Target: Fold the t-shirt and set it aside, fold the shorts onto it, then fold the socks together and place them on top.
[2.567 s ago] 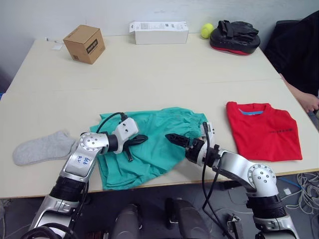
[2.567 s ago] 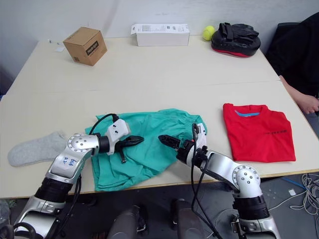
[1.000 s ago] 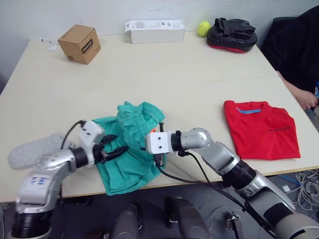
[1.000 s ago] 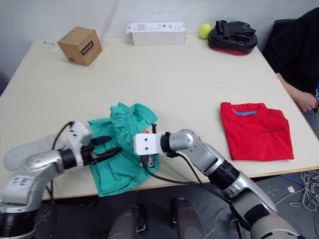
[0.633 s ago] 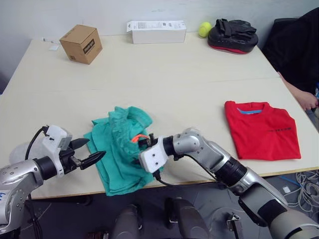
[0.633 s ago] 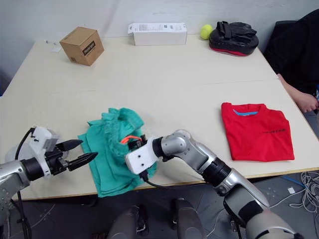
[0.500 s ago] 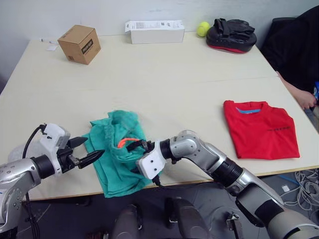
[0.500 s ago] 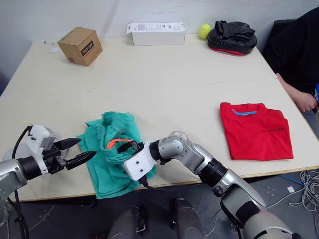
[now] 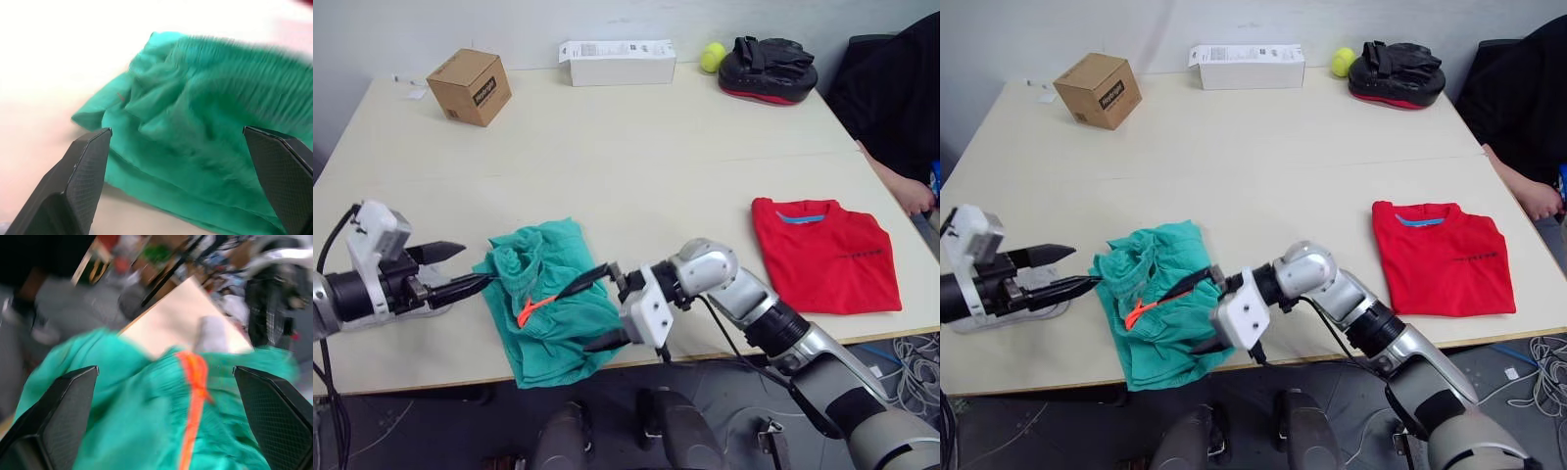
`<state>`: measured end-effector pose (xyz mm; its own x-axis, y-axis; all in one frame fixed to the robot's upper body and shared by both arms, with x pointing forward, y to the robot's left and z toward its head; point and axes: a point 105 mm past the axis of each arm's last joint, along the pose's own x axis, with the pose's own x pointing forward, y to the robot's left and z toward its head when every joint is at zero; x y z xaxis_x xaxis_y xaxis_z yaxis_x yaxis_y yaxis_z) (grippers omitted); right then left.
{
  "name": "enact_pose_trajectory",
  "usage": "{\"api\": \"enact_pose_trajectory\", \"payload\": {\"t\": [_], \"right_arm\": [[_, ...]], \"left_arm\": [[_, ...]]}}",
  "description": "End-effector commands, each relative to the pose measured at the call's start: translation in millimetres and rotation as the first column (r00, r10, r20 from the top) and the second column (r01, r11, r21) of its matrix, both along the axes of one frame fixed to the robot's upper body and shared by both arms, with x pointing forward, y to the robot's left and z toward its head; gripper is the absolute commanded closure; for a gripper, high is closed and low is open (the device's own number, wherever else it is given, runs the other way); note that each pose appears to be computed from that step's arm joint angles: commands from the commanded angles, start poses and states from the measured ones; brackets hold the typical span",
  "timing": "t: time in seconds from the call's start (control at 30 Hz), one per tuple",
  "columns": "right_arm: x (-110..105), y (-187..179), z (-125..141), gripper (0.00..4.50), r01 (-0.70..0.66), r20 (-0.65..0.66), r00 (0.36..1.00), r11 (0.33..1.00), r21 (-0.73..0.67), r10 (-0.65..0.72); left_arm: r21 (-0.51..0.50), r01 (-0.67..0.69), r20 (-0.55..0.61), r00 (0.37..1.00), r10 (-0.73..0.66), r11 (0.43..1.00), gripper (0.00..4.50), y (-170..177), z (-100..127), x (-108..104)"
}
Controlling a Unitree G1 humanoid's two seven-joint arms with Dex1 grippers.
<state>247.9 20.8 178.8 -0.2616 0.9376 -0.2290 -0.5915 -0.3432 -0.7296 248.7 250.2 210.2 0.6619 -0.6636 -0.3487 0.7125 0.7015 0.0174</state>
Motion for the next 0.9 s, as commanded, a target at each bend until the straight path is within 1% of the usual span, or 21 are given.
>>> {"api": "enact_pose_trajectory", "payload": {"t": [0.03,0.07,0.1,0.2,0.3,0.33,0.4,0.47,0.5,0.6,0.7,0.73,0.83,0.9], "right_arm": [[14.5,-19.4,12.1,0.02,0.11,-0.133,0.985,0.994,0.002,-0.108],[17.9,-24.6,10.6,0.39,0.138,-0.167,0.976,0.99,-0.013,-0.138],[20.2,-28.1,8.6,0.56,0.162,-0.19,0.968,0.986,-0.024,-0.164],[26.5,-32.0,5.4,1.63,0.227,-0.241,0.943,0.973,-0.034,-0.229],[31.8,-30.6,3.6,2.67,0.267,-0.257,0.929,0.963,-0.037,-0.268],[33.3,-29.6,2.6,3.02,0.275,-0.256,0.927,0.961,-0.039,-0.276],[36.3,-26.2,0.8,3.72,0.292,-0.254,0.922,0.955,-0.043,-0.293],[40.4,-20.8,0.5,4.33,0.313,-0.26,0.914,0.949,-0.037,-0.312],[41.2,-16.8,1.2,4.5,0.317,-0.268,0.911,0.948,-0.03,-0.313],[40.3,-4.7,1.4,4.5,0.316,-0.296,0.905,0.949,-0.016,-0.306],[37.1,11.7,-8.6,4.5,0.305,-0.306,0.904,0.952,-0.032,-0.3],[36.8,16.9,-14.2,4.5,0.305,-0.306,0.902,0.951,-0.048,-0.304],[34.9,26.2,-37.3,4.5,0.29,-0.298,0.901,0.948,-0.133,-0.317],[33.8,26.6,-54.1,4.5,0.276,-0.27,0.909,0.943,-0.185,-0.319]], "left_arm": [[0.022,0.154,0.051,0.987,-0.155,0.988,0.0,-32.7,21.2,1.6],[0.03,0.194,0.062,0.979,-0.195,0.981,0.0,-43.8,24.0,3.9],[0.042,0.223,0.072,0.971,-0.226,0.974,0.0,-54.1,24.9,7.3],[0.122,0.285,0.095,0.95,-0.297,0.951,0.0,-77.2,20.5,18.7],[0.163,0.296,0.094,0.945,-0.314,0.941,0.58,-87.5,14.7,31.6],[0.198,0.294,0.085,0.945,-0.315,0.935,0.91,-87.1,9.4,34.9],[0.294,0.271,0.042,0.955,-0.295,0.917,1.54,-76.9,-8.7,40.0],[0.344,0.225,0.018,0.969,-0.246,0.911,2.1,-60.8,-21.6,44.4],[0.349,0.205,0.007,0.975,-0.222,0.914,2.37,-52.7,-25.8,44.0],[0.34,0.176,-0.025,0.984,-0.178,0.924,3.36,-38.5,-36.2,38.0],[0.336,0.153,-0.063,0.988,-0.14,0.929,4.31,-34.2,-56.4,32.5],[0.336,0.139,-0.068,0.99,-0.123,0.932,4.45,-34.7,-64.6,33.5],[0.348,0.094,-0.064,0.995,-0.077,0.933,4.45,-36.5,-88.2,40.4],[0.338,0.055,-0.045,0.998,-0.042,0.939,4.45,-36.6,-97.5,47.0]]}}
